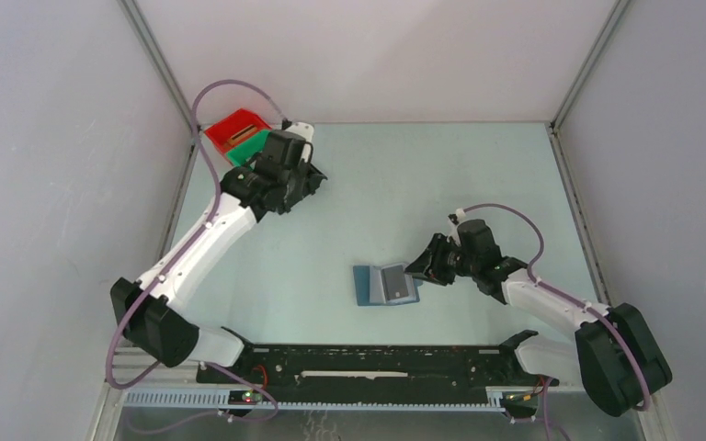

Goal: Take the credit cards out of the card holder
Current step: Place the credit card in the storage box.

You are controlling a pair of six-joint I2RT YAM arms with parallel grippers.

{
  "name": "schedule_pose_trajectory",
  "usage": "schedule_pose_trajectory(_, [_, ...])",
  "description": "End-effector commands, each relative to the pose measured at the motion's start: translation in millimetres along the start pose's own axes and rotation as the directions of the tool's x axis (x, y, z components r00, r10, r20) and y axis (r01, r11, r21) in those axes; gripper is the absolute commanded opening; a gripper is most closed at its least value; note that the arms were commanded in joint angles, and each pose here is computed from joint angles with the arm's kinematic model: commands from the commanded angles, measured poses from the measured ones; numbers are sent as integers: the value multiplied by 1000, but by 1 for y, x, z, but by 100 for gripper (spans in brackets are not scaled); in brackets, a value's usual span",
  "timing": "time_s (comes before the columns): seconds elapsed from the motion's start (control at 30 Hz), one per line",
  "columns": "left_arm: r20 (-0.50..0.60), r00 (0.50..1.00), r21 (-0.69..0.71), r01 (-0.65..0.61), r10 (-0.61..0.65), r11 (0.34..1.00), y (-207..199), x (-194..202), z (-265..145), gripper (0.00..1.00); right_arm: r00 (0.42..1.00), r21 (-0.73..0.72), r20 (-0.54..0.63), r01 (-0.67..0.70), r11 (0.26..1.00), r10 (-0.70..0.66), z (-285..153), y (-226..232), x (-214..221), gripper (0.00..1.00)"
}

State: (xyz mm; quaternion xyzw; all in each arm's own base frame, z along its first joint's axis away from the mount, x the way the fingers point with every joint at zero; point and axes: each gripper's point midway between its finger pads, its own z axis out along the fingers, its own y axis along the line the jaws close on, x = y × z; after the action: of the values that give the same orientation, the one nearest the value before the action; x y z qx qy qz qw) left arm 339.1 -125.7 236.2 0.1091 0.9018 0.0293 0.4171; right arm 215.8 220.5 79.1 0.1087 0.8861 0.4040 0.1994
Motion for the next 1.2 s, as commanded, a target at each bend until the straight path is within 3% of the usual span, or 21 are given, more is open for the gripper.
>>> schedule_pose_trajectory(0.0, [39, 972, -234, -218, 233, 948, 44, -41, 11, 0, 999, 3, 28, 35, 999, -35, -8, 7, -11, 44])
schedule_pose_trajectory(0.33, [-43, 884, -311, -454, 465, 835, 47, -68, 78, 0, 999, -27, 49, 19, 999, -18, -15, 16, -15, 45])
schedule_pose_trajectory(0.5, [-142, 834, -376, -544, 533, 750, 59, -64, 115, 0, 999, -27, 48, 15, 1000, -14, -17, 17, -15, 45])
schedule_pose_trajectory(1.17, [-292, 826, -283, -556, 482, 781, 66, 1, 197, 2, 999, 17, 49, 3, 1000, -4, -22, 6, -14, 45])
